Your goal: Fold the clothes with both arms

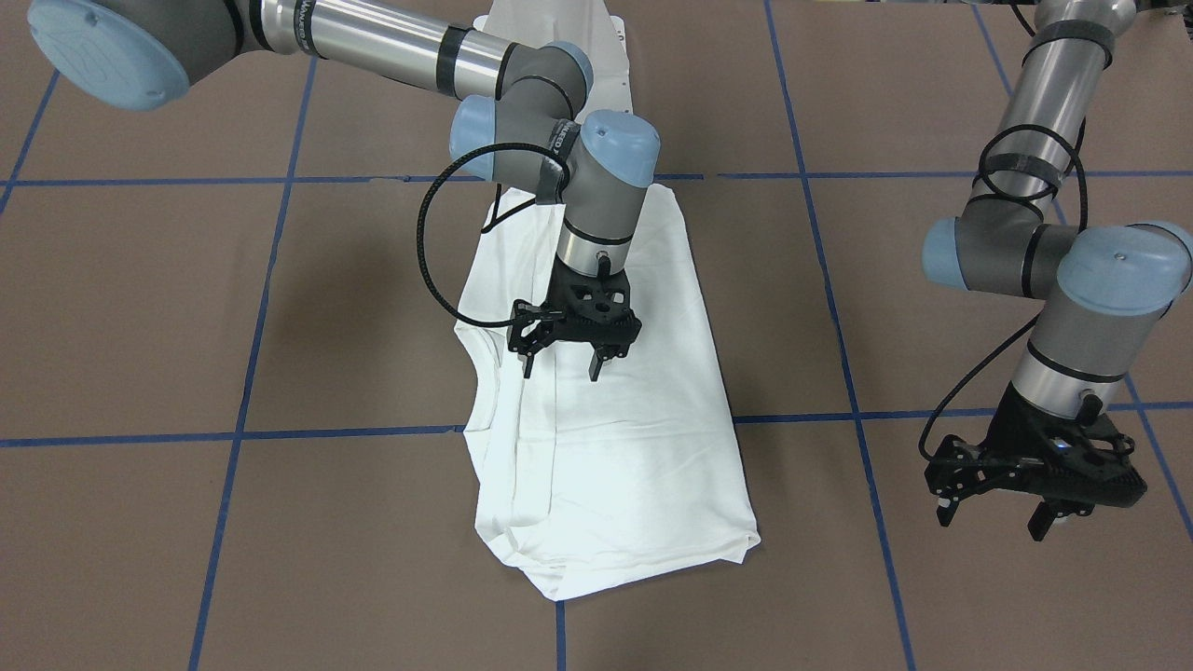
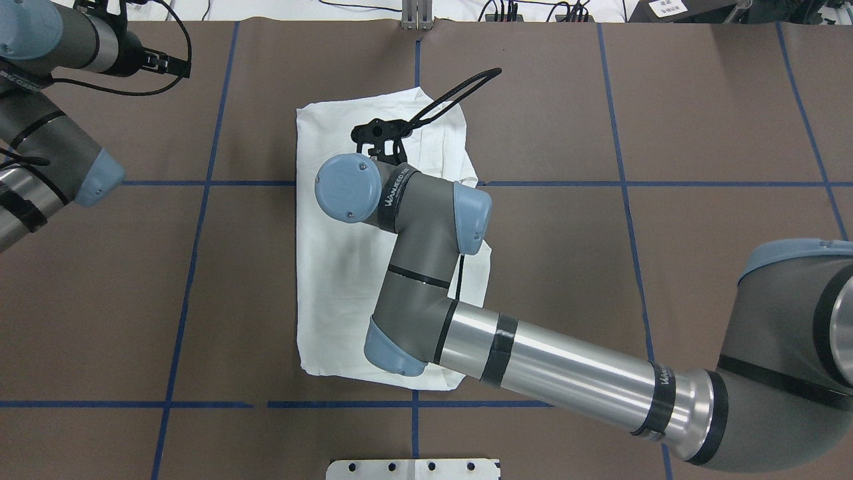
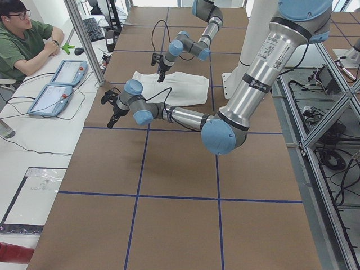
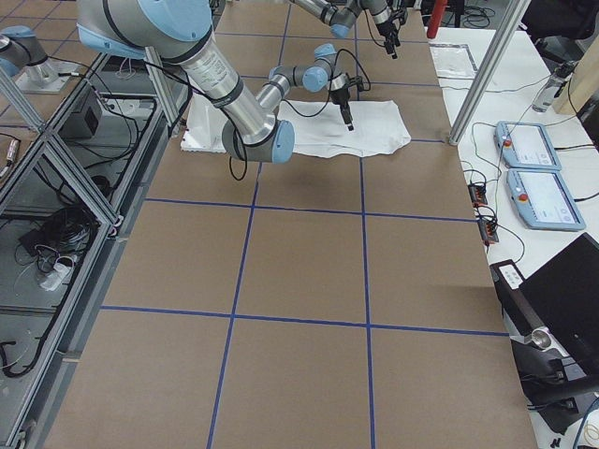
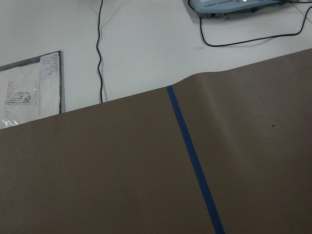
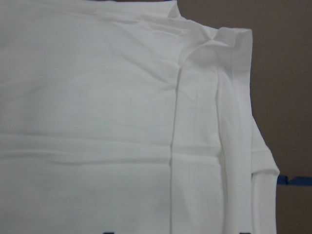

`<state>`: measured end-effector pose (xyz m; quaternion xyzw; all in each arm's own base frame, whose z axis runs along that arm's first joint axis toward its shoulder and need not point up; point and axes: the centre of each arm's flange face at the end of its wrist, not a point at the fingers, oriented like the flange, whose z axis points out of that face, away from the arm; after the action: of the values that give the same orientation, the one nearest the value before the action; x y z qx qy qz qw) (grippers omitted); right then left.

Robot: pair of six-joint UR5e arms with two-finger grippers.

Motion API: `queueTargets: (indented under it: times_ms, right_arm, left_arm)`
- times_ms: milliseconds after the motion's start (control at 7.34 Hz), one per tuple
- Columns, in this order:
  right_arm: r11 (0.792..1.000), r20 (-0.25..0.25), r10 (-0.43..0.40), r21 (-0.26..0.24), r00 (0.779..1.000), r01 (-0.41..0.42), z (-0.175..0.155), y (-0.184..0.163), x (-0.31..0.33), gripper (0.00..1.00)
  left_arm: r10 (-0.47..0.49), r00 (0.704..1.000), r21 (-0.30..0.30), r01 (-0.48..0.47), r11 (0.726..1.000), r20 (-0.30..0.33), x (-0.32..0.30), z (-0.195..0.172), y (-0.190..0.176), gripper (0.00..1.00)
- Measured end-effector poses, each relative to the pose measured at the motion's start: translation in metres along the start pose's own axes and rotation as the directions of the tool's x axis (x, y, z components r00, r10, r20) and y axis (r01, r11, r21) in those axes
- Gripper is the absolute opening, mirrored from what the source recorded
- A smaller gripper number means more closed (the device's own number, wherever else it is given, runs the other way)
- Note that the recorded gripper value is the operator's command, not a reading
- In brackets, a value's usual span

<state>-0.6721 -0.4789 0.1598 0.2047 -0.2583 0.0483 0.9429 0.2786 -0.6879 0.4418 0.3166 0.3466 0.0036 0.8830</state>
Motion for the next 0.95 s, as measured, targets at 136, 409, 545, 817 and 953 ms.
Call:
queueTargets:
  times_ms: [136,409,545,817,953]
  right_arm:
    - [1.000,-0.003,-0.020,-0.018,1.000,0.020,-0.001,0.018,-0.008,0.70]
    - [0.998,-0.036,-0.049,-0.048,0.998,0.047,-0.002,0.039,-0.007,0.69]
    - [0.997,-0.045,-0.060,-0.057,0.997,0.058,0.000,0.048,-0.003,0.69]
    - [0.995,-0.055,-0.075,-0.067,0.996,0.071,0.003,0.059,0.000,0.58]
    - [0.995,-0.060,-0.080,-0.072,0.995,0.075,0.004,0.062,0.000,0.45]
  left_arm:
    - [0.000,1.000,0.000,0.000,1.000,0.000,0.000,0.000,0.000,1.00]
    - [0.000,1.000,0.000,0.000,1.000,0.000,0.000,0.000,0.000,1.00]
    - [0.000,1.000,0.000,0.000,1.000,0.000,0.000,0.000,0.000,1.00]
    - [-0.001,1.000,-0.001,0.001,1.000,0.001,0.000,0.001,0.000,1.00]
    - [-0.001,1.000,-0.001,0.001,1.000,0.001,-0.001,0.001,0.000,1.00]
